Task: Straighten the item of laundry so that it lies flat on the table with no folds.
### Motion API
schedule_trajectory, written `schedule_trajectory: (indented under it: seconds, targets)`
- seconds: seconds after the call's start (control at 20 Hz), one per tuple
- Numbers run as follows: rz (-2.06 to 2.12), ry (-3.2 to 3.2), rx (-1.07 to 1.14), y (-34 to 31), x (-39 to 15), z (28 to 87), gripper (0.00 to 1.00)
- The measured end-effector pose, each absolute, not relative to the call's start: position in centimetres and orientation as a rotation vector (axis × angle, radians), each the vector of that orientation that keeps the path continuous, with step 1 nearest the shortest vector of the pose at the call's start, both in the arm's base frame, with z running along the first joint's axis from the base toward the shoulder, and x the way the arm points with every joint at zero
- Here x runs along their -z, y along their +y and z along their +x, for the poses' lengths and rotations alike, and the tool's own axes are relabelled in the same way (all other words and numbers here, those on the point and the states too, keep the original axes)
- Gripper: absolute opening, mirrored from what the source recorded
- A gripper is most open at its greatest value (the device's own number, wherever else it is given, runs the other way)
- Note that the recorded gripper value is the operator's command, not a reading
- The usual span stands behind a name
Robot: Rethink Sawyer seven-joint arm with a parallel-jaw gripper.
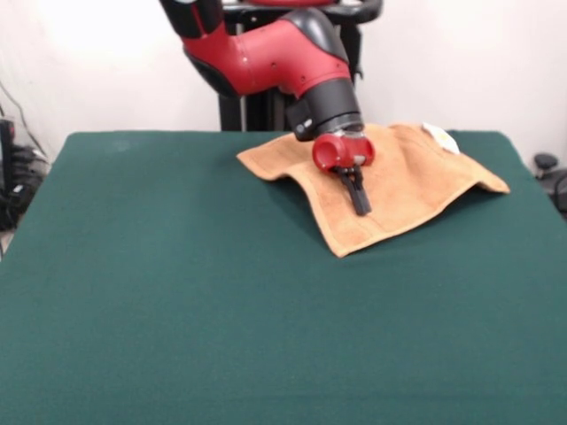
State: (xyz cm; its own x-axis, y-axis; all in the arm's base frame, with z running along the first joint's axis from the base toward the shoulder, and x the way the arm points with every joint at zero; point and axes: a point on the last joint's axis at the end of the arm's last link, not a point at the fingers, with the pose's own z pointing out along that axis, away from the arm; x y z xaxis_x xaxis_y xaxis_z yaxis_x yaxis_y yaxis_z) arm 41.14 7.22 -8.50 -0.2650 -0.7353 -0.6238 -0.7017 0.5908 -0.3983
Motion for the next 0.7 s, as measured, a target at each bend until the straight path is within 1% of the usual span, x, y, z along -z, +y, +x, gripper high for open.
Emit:
schedule_trajectory:
  seconds: [0.7]
  targets:
    - [-1.169,1.923,0.032,6.61,9.14,41.25,0.0]
